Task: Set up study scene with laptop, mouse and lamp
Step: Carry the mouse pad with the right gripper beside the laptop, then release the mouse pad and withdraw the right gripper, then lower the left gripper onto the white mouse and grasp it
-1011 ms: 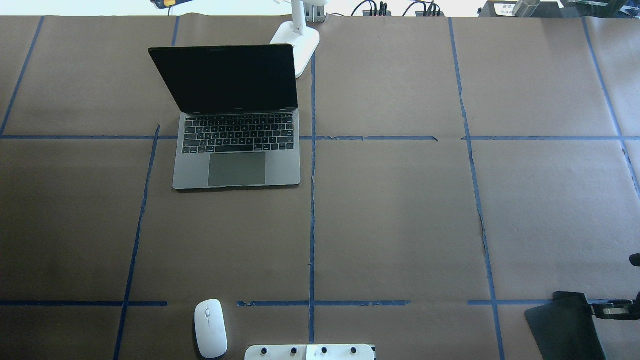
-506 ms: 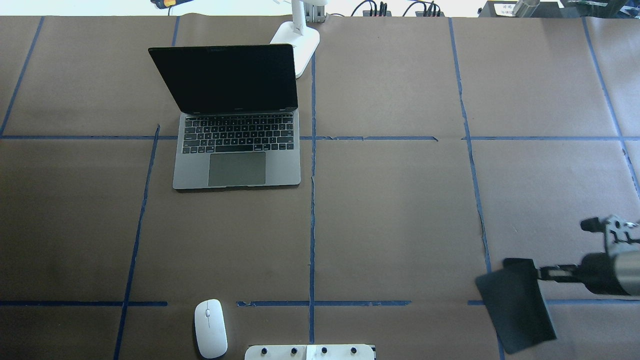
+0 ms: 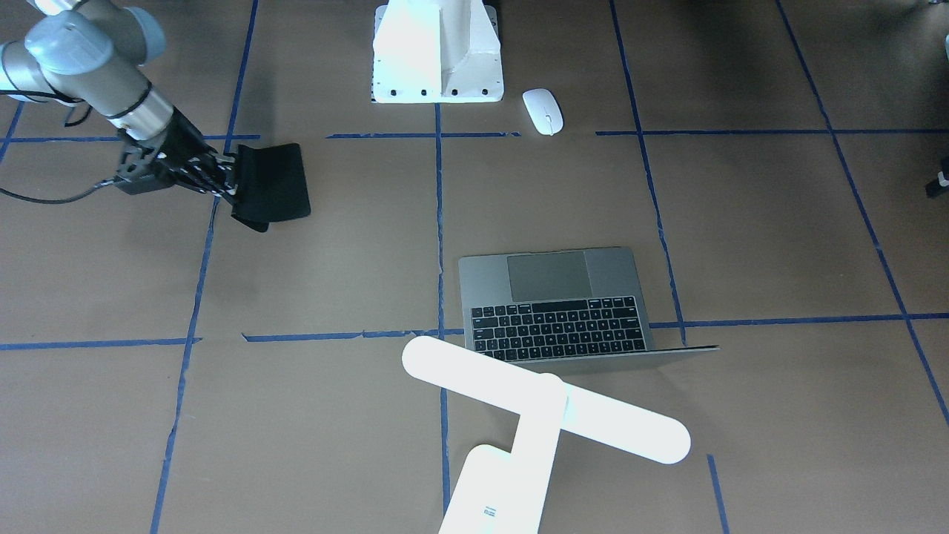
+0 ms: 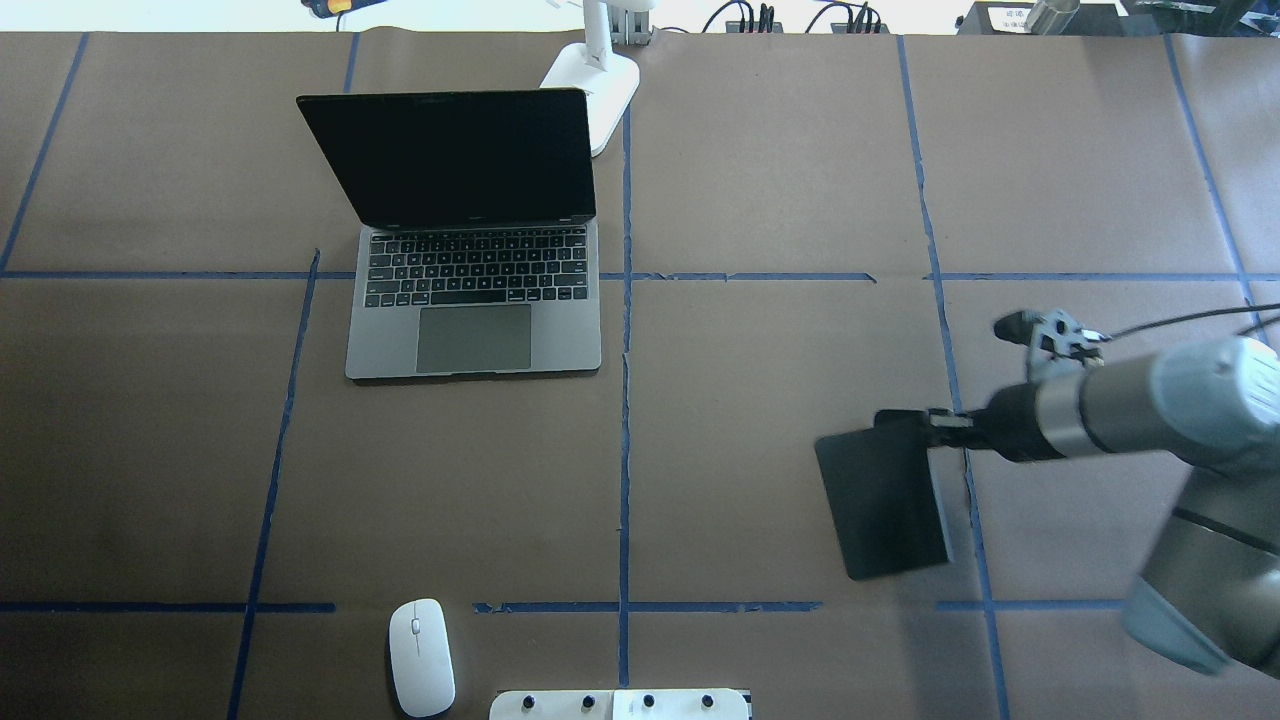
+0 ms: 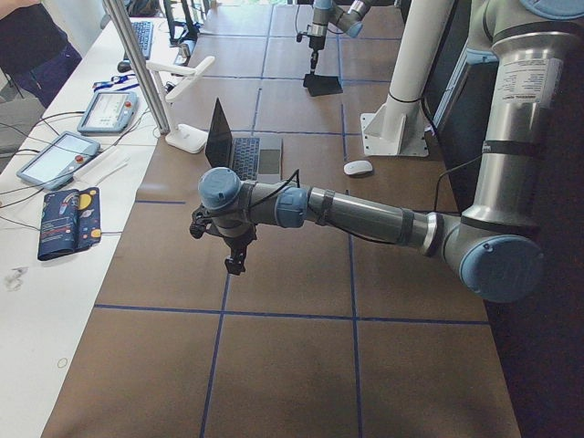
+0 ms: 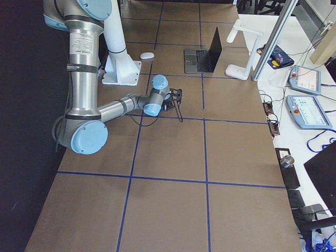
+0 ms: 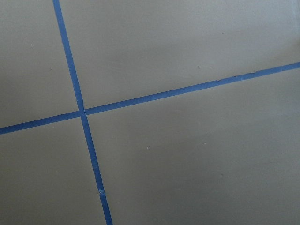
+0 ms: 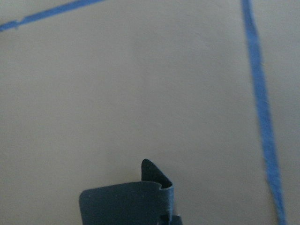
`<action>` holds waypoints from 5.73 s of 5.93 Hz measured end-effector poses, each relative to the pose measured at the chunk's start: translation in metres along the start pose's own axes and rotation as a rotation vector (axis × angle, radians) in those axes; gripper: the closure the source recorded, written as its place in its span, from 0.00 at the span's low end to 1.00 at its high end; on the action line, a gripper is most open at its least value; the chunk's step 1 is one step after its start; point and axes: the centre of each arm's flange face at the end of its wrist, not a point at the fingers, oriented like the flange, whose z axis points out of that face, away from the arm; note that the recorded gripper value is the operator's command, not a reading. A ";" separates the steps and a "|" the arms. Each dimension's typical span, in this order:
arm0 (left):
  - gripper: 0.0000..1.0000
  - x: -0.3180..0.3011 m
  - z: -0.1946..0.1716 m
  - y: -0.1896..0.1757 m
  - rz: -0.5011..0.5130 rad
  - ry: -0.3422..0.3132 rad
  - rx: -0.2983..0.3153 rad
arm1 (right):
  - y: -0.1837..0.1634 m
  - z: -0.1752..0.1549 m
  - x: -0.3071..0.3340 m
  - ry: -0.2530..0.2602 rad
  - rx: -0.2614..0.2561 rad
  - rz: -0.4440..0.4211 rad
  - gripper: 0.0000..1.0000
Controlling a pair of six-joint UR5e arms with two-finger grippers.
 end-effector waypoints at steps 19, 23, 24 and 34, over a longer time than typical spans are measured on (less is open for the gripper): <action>0.00 0.387 0.109 0.058 -0.045 0.021 0.137 | -0.214 -0.181 0.090 0.317 -0.154 -0.413 0.00; 0.00 0.503 0.198 0.168 -0.314 -0.037 0.135 | -0.141 -0.285 0.323 0.300 -0.213 -0.531 0.00; 0.00 0.523 0.209 0.182 -0.390 -0.069 0.121 | -0.123 -0.296 0.356 0.301 -0.217 -0.511 0.00; 0.93 0.584 0.273 0.218 -0.469 -0.143 0.046 | -0.111 -0.300 0.375 0.302 -0.217 -0.460 0.00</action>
